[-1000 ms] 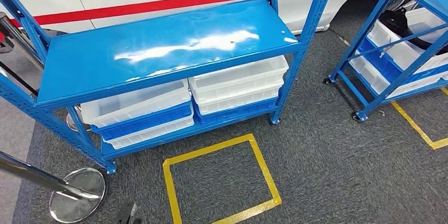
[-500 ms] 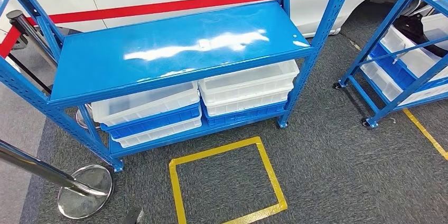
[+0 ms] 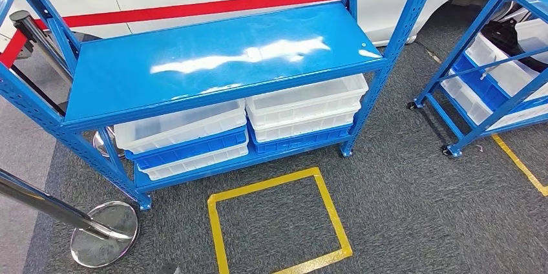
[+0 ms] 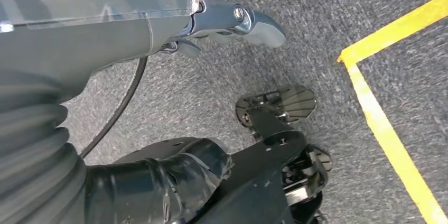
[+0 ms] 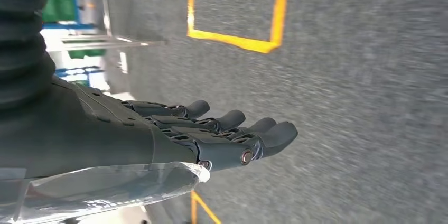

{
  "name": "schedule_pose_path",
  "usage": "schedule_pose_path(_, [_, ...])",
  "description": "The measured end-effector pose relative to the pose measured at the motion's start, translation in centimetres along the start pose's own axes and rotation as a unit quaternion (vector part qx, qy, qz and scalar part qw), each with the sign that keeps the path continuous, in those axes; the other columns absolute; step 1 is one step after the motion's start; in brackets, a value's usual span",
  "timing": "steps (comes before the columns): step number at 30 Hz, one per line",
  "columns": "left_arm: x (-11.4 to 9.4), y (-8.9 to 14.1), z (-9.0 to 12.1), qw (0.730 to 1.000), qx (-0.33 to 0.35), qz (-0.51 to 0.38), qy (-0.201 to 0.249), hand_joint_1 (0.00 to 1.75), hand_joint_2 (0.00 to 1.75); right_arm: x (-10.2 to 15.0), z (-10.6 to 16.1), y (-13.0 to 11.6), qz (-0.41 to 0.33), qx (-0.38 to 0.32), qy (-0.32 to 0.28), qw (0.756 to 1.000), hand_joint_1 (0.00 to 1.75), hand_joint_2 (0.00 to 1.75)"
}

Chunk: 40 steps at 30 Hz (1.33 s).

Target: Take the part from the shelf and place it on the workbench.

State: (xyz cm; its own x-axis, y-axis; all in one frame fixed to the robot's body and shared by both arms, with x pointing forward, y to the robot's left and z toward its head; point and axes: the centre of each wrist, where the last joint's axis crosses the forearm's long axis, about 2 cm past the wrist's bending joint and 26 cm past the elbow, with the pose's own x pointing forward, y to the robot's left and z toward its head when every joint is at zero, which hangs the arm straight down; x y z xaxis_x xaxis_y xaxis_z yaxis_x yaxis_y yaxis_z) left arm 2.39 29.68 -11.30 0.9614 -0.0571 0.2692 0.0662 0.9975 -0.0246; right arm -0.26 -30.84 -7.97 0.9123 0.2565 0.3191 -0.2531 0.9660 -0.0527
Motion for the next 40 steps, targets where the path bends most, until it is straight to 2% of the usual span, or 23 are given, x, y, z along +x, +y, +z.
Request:
schedule_pose_path(16, [-1.2,-0.5,0.2,1.0,-0.002,0.001,0.013,0.0,1.75,2.6,-2.1,1.4,-0.056,0.006,-0.057,0.997,0.0,1.75])
schedule_pose_path(20, [-1.5,-0.6,0.3,1.0,-0.001,0.002,0.015,0.0,0.0,2.7,-2.4,1.8,-0.072,0.008,-0.057,0.996,0.0,0.0])
schedule_pose_path(40, [-2.7,-0.4,0.8,0.999,0.014,0.012,0.029,0.0,0.0,0.8,-3.1,2.3,-0.145,-0.006,0.01,0.989,0.0,0.0])
